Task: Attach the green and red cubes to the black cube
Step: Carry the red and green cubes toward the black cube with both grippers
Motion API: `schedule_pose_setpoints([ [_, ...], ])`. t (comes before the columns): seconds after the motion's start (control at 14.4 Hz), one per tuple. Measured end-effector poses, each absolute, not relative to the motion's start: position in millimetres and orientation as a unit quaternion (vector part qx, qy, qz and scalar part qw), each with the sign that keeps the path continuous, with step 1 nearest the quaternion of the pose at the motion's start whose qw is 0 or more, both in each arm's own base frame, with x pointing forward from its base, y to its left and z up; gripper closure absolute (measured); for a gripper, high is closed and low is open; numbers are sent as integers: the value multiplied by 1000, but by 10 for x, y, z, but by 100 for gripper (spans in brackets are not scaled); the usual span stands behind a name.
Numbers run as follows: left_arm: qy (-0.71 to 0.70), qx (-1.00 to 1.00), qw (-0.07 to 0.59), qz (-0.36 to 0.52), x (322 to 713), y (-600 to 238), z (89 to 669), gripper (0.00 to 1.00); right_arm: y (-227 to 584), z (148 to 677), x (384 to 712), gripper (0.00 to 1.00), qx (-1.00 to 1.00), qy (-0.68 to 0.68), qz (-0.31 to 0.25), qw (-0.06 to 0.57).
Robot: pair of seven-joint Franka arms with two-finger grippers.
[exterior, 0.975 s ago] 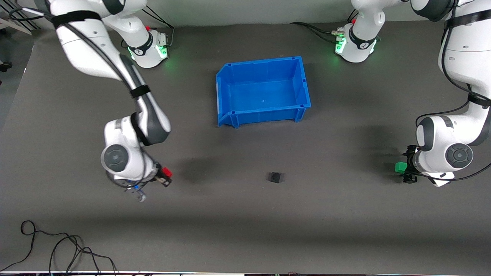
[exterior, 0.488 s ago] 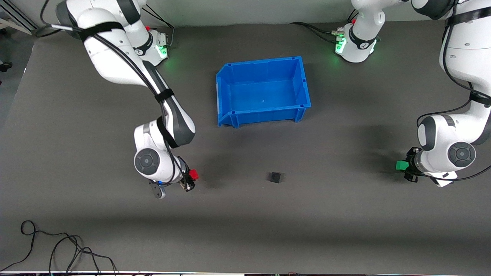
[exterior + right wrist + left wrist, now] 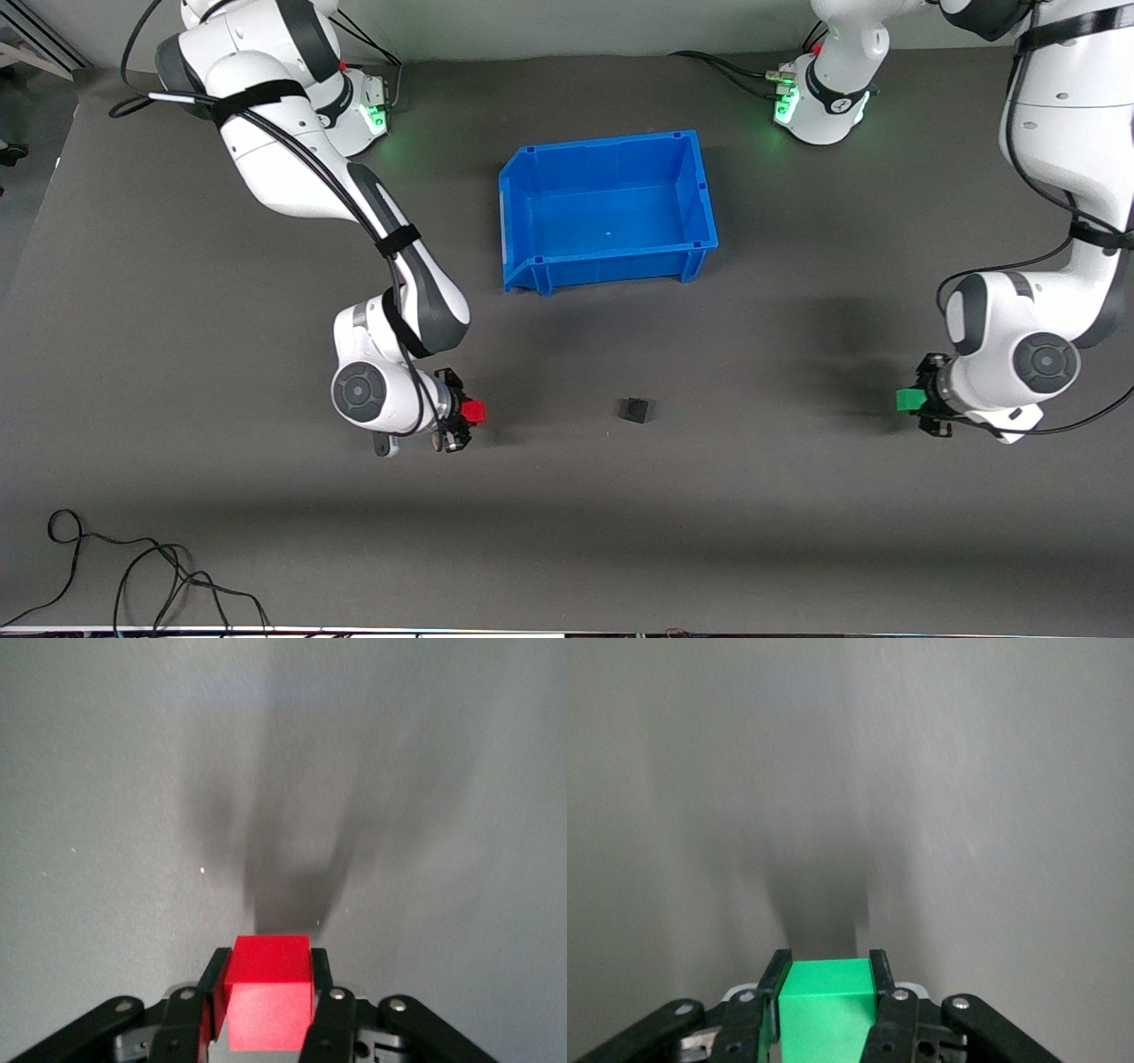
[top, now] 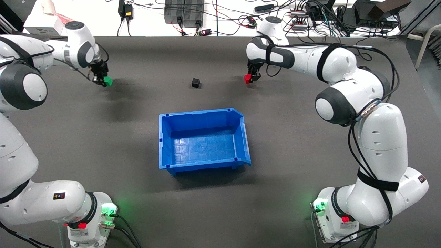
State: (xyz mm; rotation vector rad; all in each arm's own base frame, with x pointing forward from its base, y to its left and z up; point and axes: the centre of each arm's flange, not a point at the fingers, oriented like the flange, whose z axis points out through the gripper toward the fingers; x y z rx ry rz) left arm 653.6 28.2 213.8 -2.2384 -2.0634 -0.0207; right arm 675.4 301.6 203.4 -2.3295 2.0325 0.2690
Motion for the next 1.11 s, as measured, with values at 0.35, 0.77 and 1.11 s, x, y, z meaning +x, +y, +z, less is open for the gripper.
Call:
schedule_pose_setpoints([
  [0.35, -687, -726, 22, 12, 6636, -665, 2367, 62, 3493, 1987, 6724, 60, -714, 694, 86, 27],
  [0.77, -672, -740, 5, 24, 6476, -1800, 2430, 62, 4033, 1828, 6669, 60, -657, 745, 90, 69],
  [1.11, -649, -760, -24, 20, 6407, -2595, 2321, 62, 4501, 1807, 6504, 60, -628, 767, 96, 93],
])
